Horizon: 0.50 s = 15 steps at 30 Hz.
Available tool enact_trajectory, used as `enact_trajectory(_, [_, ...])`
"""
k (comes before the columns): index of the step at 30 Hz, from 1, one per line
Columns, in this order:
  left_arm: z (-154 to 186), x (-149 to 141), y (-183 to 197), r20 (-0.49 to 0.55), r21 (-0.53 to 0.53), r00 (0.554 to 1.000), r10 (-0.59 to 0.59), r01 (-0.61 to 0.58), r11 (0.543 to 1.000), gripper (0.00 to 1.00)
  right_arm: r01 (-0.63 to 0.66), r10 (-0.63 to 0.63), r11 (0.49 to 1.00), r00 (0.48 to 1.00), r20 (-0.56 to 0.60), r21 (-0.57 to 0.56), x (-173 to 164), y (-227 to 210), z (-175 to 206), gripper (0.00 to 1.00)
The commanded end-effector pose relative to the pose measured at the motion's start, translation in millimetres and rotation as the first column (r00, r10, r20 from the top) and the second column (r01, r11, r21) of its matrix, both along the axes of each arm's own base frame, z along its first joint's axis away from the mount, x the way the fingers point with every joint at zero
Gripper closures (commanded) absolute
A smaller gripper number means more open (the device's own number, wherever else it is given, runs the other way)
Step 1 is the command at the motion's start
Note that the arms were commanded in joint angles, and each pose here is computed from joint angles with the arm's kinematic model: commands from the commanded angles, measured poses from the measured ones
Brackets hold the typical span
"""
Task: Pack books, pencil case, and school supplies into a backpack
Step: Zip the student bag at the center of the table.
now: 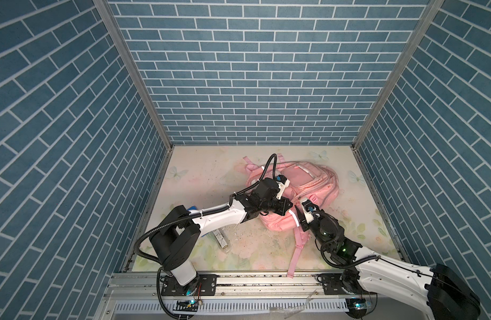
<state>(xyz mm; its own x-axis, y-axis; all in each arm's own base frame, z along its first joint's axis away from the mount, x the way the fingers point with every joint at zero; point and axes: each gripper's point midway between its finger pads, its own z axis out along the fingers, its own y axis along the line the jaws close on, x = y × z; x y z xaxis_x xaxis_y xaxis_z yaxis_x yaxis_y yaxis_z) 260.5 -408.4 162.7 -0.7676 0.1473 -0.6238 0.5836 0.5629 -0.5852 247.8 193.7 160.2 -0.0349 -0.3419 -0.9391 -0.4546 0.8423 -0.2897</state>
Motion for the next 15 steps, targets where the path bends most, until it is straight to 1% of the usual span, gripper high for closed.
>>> enact_trajectory(1, [72,7,-26,0.093,-0.201,0.996,-0.015,0.034,0.979,1.00,0.133,-0.123,0.988,0.986,0.109,-0.081,11,-12,19,0.48])
enact_trajectory(3, [73,7,-28,0.091,-0.206,0.996,-0.017,0.036,0.978,1.00,0.171,-0.158,0.980,0.979,0.130,-0.101,13,-14,20,0.47])
enact_trajectory(5, [74,8,-30,0.089,-0.208,0.996,-0.020,0.039,0.977,1.00,0.230,-0.213,0.966,0.967,0.143,-0.118,16,-20,20,0.47])
enact_trajectory(10, [77,8,-33,0.087,-0.214,0.996,-0.027,0.045,0.976,1.00,0.308,-0.283,0.939,0.945,0.165,-0.151,21,-22,20,0.57])
enact_trajectory(13, [77,8,-34,0.086,-0.211,0.996,-0.030,0.048,0.976,1.00,0.306,-0.282,0.941,0.945,0.164,-0.144,20,-19,19,0.63])
enact_trajectory(15, [77,9,-33,0.088,-0.204,0.996,-0.028,0.045,0.978,1.00,0.306,-0.285,0.941,0.947,0.151,-0.142,20,-19,16,0.69])
